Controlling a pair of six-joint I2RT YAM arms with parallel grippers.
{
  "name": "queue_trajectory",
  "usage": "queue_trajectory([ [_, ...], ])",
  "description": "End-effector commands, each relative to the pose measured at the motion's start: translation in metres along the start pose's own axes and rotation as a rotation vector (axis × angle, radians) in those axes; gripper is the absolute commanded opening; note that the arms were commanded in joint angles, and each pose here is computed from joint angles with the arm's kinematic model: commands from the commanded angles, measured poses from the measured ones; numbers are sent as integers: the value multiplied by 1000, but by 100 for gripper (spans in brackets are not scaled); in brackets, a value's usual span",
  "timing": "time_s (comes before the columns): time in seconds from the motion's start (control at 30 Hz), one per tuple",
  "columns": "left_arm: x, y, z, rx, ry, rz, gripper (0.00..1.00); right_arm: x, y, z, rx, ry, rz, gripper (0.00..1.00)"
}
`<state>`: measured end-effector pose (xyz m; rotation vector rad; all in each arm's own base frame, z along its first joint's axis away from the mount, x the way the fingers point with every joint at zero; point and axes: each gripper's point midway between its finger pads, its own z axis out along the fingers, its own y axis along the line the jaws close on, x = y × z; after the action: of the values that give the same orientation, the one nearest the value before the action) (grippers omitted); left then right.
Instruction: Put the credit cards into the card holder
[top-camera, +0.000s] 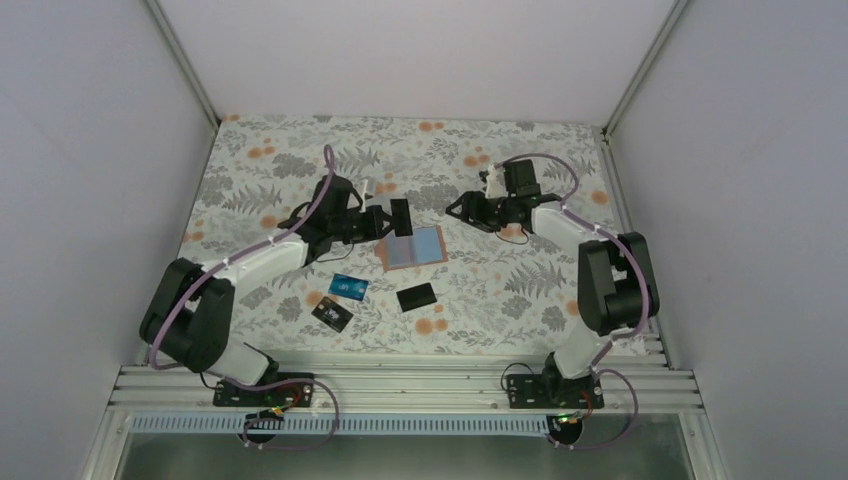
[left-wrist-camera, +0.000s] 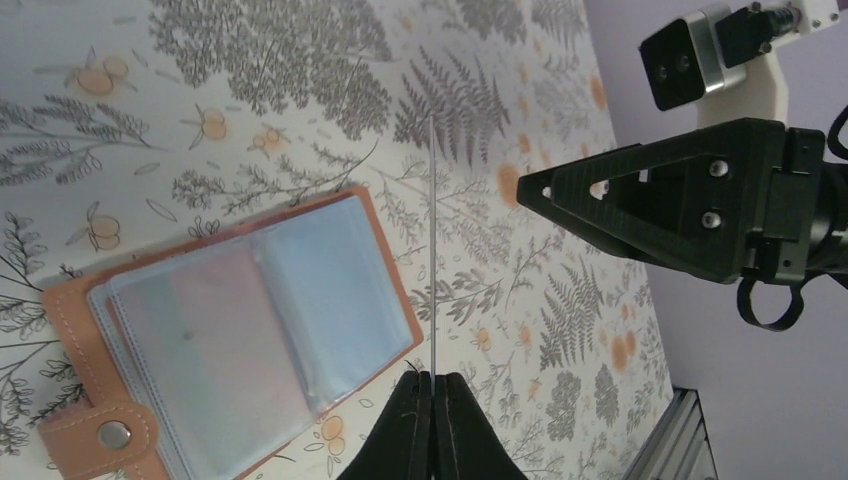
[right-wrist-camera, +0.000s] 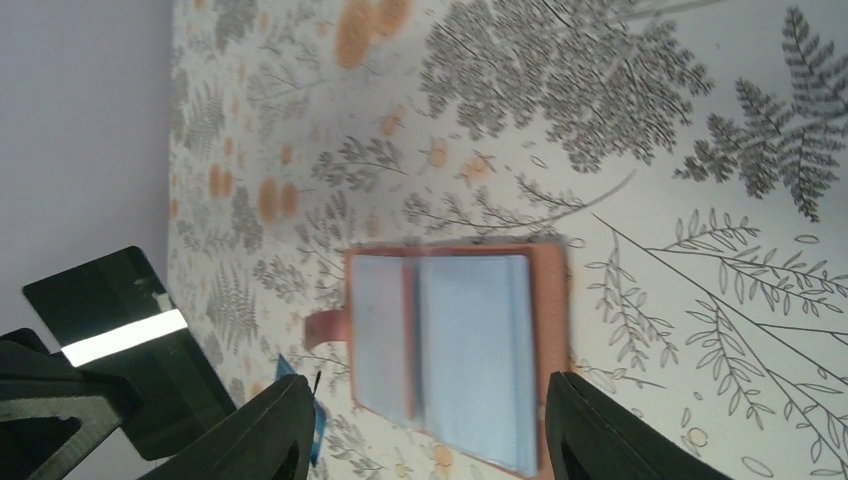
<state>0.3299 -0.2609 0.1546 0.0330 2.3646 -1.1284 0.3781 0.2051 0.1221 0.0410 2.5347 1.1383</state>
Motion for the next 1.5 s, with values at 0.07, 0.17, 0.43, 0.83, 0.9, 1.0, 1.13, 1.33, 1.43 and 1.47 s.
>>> queue_trajectory([
  [0.07, 9, 7, 19, 48, 45, -16, 2, 7, -21, 22, -12, 31, -13, 58],
  [0.17, 15, 15, 26, 44, 65, -39, 2, 9, -28, 28, -8, 41, -15, 57],
  [0.43, 29, 34, 41, 13, 105, -105, 2, 21, -41, 45, -29, 83, 17, 51],
  [0.83, 42, 56, 53, -31, 120, -180, 2, 31, -50, 57, -50, 118, 38, 46],
  [0.9, 43, 57, 55, -30, 122, -186, 2, 33, -52, 59, -48, 123, 42, 44],
  [1.0, 43, 58, 57, -29, 122, -203, 2, 34, -54, 60, -49, 127, 45, 43],
  [1.13, 43, 61, 59, -41, 119, -223, 2, 35, -55, 62, -50, 132, 47, 43],
  [1.33, 46, 64, 62, -44, 127, -236, 2, 34, -54, 62, -52, 133, 45, 42],
  [1.43, 47, 65, 63, -44, 128, -242, 2, 35, -55, 63, -53, 137, 48, 42],
  [1.47, 47, 65, 64, -44, 128, -245, 2, 35, -55, 63, -54, 137, 48, 42],
])
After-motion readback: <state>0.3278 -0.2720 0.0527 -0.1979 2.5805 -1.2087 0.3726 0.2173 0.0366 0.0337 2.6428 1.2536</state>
